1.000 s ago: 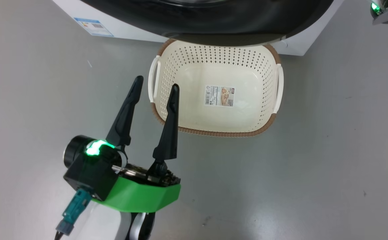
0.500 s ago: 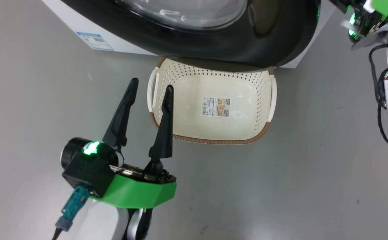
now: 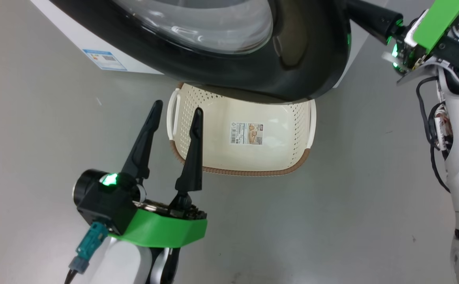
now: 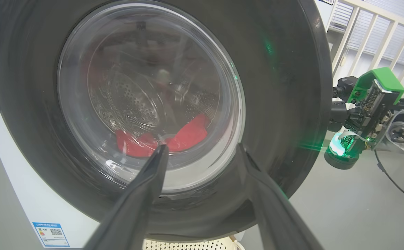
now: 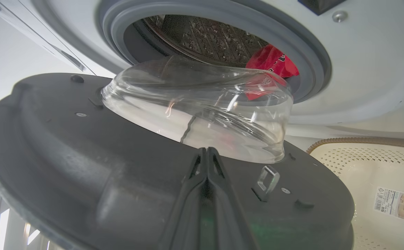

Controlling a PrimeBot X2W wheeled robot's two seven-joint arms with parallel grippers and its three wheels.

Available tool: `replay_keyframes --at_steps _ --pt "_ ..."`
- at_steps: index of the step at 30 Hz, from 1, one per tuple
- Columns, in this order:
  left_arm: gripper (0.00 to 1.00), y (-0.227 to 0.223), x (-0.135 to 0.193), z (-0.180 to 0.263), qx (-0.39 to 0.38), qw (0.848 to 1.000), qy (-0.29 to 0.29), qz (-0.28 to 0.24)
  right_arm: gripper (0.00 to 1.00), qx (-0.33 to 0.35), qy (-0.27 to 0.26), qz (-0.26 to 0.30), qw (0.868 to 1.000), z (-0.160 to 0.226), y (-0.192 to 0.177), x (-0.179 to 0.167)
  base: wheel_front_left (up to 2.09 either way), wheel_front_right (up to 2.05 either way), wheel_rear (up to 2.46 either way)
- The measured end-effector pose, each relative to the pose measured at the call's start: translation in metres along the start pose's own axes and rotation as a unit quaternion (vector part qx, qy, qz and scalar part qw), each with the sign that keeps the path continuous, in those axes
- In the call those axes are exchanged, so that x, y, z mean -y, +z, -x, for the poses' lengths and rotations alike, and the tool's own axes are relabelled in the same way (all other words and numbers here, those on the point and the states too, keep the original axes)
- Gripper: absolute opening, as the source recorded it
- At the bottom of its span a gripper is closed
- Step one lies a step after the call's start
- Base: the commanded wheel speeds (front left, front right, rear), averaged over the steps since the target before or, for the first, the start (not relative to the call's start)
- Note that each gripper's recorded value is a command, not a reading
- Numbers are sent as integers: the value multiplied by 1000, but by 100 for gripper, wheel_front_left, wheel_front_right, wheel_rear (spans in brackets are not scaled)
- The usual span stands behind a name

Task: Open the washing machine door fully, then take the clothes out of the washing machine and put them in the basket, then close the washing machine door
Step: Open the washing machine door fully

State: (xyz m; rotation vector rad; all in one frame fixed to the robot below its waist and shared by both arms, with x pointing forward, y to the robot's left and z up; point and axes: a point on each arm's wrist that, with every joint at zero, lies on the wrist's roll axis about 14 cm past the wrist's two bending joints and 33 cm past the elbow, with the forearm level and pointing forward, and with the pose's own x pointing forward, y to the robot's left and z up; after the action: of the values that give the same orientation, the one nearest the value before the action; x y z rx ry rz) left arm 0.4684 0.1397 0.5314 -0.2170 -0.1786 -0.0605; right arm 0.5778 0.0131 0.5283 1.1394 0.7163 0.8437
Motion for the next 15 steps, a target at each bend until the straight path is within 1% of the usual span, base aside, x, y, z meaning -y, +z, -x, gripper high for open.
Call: replay_keyframes --at_steps 15 --pt "100 7 4 9 0 1000 -1 0 0 -20 -3 -1 1000 12 -25 -7 0 0 0"
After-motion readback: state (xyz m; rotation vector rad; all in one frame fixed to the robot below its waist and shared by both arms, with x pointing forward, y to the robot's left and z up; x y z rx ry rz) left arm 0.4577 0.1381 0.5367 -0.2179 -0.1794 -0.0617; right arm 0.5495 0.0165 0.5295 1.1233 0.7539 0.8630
